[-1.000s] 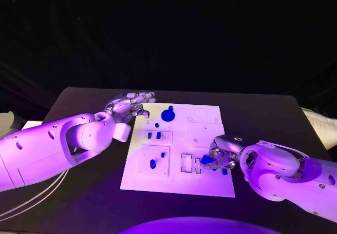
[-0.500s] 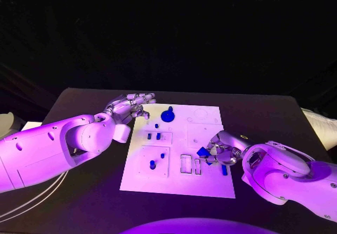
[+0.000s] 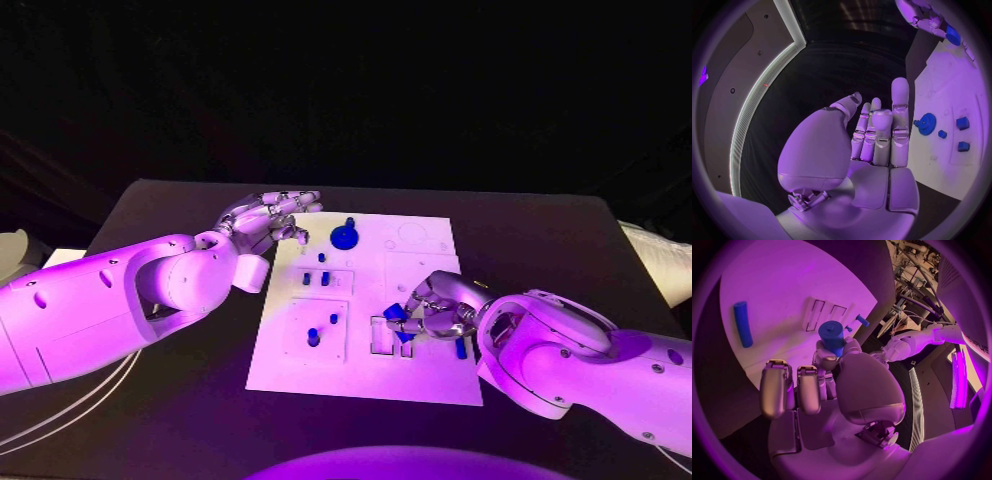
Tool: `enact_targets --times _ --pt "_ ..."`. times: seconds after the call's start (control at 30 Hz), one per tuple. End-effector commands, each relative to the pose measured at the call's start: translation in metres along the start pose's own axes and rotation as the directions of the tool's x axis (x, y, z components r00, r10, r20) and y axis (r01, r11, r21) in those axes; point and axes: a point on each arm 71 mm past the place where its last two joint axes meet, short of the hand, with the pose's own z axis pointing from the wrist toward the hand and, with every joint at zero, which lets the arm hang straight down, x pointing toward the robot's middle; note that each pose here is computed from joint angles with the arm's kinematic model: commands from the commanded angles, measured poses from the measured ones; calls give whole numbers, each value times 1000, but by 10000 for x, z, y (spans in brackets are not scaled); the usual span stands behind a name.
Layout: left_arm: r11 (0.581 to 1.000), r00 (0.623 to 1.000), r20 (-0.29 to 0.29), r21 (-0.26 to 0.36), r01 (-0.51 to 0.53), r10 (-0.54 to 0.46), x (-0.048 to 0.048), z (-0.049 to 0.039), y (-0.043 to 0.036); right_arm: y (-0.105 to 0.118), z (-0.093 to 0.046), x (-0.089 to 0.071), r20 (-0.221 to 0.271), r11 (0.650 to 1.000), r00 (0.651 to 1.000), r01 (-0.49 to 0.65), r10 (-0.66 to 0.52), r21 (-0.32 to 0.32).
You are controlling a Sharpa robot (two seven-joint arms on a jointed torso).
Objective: Assemble the parts on the task board
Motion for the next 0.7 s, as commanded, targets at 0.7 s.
enact_targets --times 0.7 --pt "1000 1000 -27 9 4 -4 57 3 -4 66 136 218 -146 992 981 126 -126 -9"
